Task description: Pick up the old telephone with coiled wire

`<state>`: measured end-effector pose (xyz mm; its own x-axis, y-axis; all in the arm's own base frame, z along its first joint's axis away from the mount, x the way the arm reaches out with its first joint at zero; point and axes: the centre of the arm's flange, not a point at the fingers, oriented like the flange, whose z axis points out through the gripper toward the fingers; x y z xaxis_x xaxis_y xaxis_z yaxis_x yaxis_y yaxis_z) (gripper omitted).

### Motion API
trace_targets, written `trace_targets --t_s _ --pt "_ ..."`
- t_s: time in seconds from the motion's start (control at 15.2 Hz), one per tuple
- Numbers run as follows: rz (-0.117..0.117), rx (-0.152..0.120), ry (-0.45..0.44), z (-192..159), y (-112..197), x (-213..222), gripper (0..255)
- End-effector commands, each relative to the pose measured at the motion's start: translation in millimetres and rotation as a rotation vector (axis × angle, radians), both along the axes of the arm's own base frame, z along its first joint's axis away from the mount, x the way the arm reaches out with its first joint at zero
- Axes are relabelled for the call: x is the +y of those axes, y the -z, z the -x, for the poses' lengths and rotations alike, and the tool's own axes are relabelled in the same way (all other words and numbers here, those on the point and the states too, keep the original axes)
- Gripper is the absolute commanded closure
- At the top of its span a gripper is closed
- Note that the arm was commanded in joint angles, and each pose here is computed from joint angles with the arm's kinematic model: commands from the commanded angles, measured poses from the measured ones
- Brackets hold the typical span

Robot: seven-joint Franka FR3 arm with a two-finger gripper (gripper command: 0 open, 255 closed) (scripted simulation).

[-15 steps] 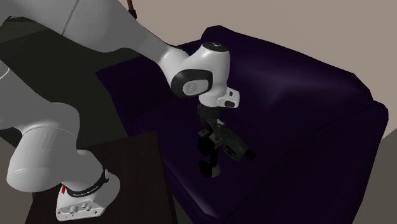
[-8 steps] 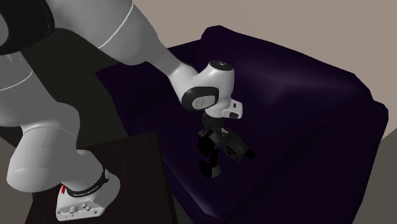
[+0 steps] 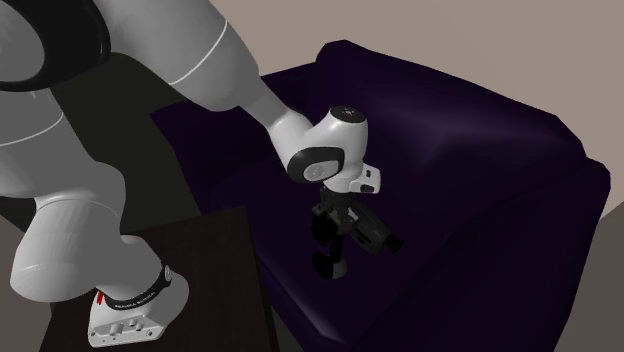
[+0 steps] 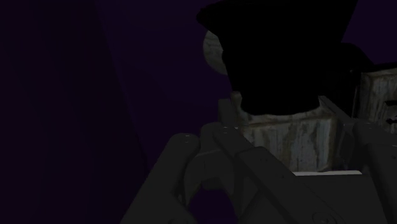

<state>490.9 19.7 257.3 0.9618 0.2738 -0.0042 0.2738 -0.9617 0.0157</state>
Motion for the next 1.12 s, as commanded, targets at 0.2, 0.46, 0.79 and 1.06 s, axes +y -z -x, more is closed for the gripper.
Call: trace_targets --t_s 0.2,0.46,0.79,1.06 --pt "0.0 0.001 0.0 0 1 0 255" --pt "0.0 0.001 0.0 1 -3 1 255" --pt "0.0 0.001 0.0 1 -30 1 255" --pt "0.0 0.001 0.0 1 -51 1 255"
